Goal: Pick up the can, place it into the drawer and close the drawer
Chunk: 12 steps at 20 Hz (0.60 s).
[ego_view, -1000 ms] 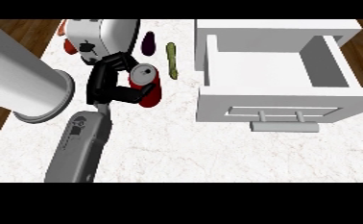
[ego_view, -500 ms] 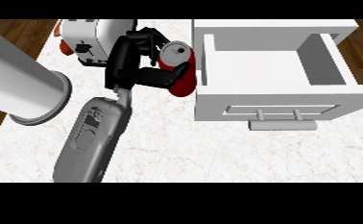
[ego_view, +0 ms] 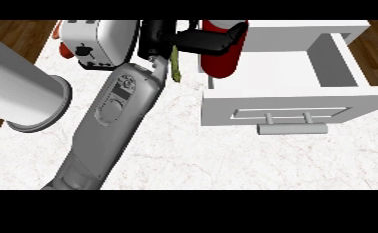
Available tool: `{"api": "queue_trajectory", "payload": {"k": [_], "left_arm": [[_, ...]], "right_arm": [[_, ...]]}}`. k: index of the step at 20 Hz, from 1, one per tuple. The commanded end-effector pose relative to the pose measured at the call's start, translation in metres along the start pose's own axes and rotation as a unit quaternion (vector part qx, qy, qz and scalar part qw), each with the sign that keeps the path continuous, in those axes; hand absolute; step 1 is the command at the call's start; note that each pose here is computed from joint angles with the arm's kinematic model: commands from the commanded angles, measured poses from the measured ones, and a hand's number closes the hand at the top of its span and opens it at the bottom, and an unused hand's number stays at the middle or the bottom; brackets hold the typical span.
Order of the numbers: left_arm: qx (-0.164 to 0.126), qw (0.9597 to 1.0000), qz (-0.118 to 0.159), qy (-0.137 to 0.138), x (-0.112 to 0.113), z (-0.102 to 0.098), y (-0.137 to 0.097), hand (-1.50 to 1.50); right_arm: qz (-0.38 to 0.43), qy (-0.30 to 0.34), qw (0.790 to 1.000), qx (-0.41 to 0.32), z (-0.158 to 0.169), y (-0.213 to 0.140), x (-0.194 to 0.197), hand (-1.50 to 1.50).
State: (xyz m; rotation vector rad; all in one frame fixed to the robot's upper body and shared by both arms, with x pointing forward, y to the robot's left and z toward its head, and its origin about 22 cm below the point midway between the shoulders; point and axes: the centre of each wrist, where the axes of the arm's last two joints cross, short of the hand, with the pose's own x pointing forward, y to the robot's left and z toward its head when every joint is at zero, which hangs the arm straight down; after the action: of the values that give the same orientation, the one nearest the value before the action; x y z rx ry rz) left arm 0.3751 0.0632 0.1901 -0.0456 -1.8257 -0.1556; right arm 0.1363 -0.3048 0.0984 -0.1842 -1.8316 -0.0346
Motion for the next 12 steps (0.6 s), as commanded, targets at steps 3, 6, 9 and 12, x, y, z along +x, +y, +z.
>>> {"api": "queue_trajectory", "payload": {"k": [3,6,9,12], "left_arm": [[0.001,1.0000,-0.008,0.001,0.037,-0.027,-0.026,1.50],[0.006,0.9998,-0.021,0.002,0.036,-0.045,-0.037,1.50],[0.004,0.9994,-0.025,0.021,0.040,-0.034,-0.060,1.50],[0.002,0.9996,-0.026,0.008,0.048,-0.052,-0.059,1.50]], "right_arm": [[0.000,0.004,1.000,-0.004,-0.004,0.008,-0.024,-1.50],[0.002,-0.005,1.000,-0.004,-0.010,0.001,-0.015,-1.50],[0.005,0.013,1.000,0.011,-0.004,-0.001,0.000,-1.50],[-0.005,0.003,1.000,0.009,-0.007,-0.005,0.010,-1.50]]}}
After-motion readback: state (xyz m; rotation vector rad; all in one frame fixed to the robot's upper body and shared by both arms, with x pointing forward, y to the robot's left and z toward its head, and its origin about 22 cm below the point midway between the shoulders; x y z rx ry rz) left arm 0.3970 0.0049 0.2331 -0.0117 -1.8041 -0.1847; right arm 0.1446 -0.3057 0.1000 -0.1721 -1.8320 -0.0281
